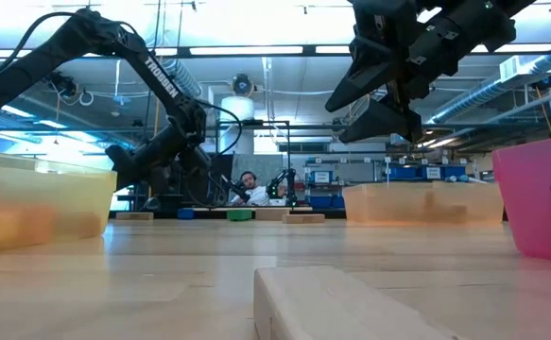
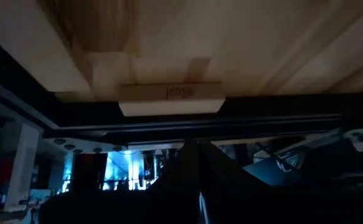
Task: Sort blocks by size
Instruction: Put the brown block into the orange bin
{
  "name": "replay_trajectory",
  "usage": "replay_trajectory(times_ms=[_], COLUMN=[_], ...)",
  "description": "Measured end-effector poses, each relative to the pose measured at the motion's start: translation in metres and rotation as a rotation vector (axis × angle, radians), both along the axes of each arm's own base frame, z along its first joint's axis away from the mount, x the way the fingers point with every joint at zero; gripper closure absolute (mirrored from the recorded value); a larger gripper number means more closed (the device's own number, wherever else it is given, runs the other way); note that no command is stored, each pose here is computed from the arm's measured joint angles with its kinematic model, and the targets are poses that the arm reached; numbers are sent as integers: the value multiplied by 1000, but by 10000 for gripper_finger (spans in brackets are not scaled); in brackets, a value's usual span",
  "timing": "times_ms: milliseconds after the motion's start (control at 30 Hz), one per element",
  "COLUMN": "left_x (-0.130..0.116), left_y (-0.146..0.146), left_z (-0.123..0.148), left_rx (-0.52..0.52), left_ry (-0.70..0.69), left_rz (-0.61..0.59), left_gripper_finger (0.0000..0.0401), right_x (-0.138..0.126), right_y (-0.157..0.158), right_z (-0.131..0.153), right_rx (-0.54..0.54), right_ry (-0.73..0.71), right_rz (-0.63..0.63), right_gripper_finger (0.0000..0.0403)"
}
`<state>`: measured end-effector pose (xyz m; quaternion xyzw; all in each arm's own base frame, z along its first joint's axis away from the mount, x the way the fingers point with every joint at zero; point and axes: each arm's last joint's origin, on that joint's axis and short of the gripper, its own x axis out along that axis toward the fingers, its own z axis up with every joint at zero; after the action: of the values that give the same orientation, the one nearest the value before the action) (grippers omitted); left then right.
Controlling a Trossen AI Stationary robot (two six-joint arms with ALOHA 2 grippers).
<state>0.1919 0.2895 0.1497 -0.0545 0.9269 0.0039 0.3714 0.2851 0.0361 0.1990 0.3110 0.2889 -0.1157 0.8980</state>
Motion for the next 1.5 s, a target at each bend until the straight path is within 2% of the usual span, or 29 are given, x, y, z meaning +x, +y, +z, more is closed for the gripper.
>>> replay_trajectory(times_ms=[233, 333, 533, 733, 900, 1067, 1233, 1300, 1400, 1500], left_x=[-20, -28, -35, -30, -30, -29, -21, -18, -16, -13], left_y=[6, 3, 6, 12, 12, 11, 4, 0, -4, -8], left_z=[-10, -17, -19, -29, -30, -29, -31, -30, -23, -3], left_rx=[8, 44, 80, 301, 346, 447, 433, 438, 463, 518], left_ry=[18, 104, 100, -5, -10, -18, -68, -45, -29, -93], left_rz=[53, 6, 19, 216, 262, 411, 529, 553, 568, 569], left_gripper_finger=[401, 401, 401, 401, 401, 401, 401, 401, 401, 401], right_x=[0, 0, 1, 2, 2, 2, 2, 2, 2, 2], right_y=[-2, -2, -7, -11, -11, -11, -13, -14, -14, -13], right_z=[0, 0, -2, -2, -2, -2, -2, -2, -2, -2], right_rx=[-1, -2, -18, -31, -30, -30, -30, -30, -30, -20], right_ry=[1, 2, 6, 6, 6, 7, 7, 7, 7, 8], right_rz=[-5, -5, -33, -41, -41, -41, -47, -49, -49, -35], right_gripper_finger=[146, 145, 142, 146, 145, 146, 145, 143, 142, 144])
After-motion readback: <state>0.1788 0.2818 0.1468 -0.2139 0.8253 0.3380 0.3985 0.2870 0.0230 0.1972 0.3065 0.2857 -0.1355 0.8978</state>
